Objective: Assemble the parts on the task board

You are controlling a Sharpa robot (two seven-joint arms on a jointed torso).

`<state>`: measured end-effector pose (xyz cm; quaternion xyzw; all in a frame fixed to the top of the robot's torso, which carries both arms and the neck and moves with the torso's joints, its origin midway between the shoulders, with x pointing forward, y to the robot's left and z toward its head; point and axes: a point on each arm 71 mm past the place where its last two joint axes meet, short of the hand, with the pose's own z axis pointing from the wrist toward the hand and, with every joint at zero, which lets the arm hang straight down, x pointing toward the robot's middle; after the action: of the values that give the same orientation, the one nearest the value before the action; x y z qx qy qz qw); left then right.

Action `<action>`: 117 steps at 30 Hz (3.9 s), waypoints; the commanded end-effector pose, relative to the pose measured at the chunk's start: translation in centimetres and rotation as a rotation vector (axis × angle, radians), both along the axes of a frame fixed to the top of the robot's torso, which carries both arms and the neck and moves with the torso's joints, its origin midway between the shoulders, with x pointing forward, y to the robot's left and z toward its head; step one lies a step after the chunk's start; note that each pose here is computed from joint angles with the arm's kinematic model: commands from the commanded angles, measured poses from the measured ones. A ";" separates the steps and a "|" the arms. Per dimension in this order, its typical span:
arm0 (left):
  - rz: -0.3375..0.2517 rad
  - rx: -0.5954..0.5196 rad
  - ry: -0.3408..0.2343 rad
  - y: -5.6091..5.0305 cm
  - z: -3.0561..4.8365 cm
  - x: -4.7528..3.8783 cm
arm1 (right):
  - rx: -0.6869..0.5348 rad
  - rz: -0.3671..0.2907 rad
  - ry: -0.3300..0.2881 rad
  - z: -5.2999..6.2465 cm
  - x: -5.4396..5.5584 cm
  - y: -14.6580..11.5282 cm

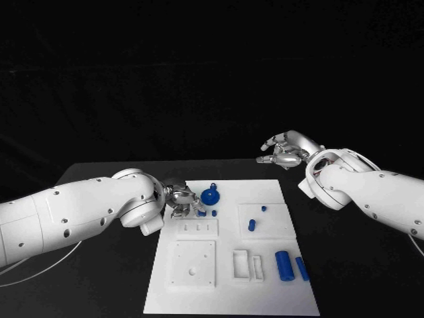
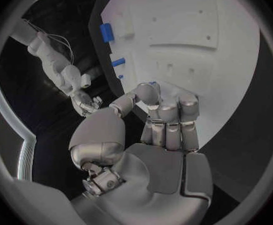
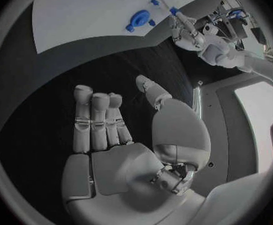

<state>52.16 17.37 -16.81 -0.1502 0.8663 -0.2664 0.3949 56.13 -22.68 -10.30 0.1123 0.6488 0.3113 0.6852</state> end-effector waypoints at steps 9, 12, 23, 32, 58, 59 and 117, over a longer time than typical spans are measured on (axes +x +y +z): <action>-0.061 0.140 0.055 0.2 -1.56 -0.20 | 0.186 0.012 -0.012 0.8 0.7 0.2; -0.062 0.145 0.047 0.2 -1.54 -0.17 | 0.198 0.012 0.001 0.8 0.7 0.1; -0.075 0.149 0.057 0.1 -1.61 -0.28 | 0.201 0.028 0.014 0.7 0.7 0.5; -0.088 0.155 0.063 0.1 -1.66 -0.49 | 0.199 0.031 0.023 0.7 0.7 0.6; -0.099 0.163 0.080 0.2 -1.76 -0.58 | 0.194 0.030 0.039 0.5 0.9 0.6; -0.099 0.165 0.079 0.2 -1.76 -0.57 | 0.194 0.030 0.039 0.5 0.9 0.7; -0.152 0.216 0.089 -0.7 -1.92 -0.44 | 0.182 0.035 0.055 0.3 1.1 1.0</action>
<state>52.10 17.00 -18.19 -0.0690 0.9057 -0.2019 0.3664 57.23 -21.83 -10.00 0.1765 0.6357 0.3761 0.6506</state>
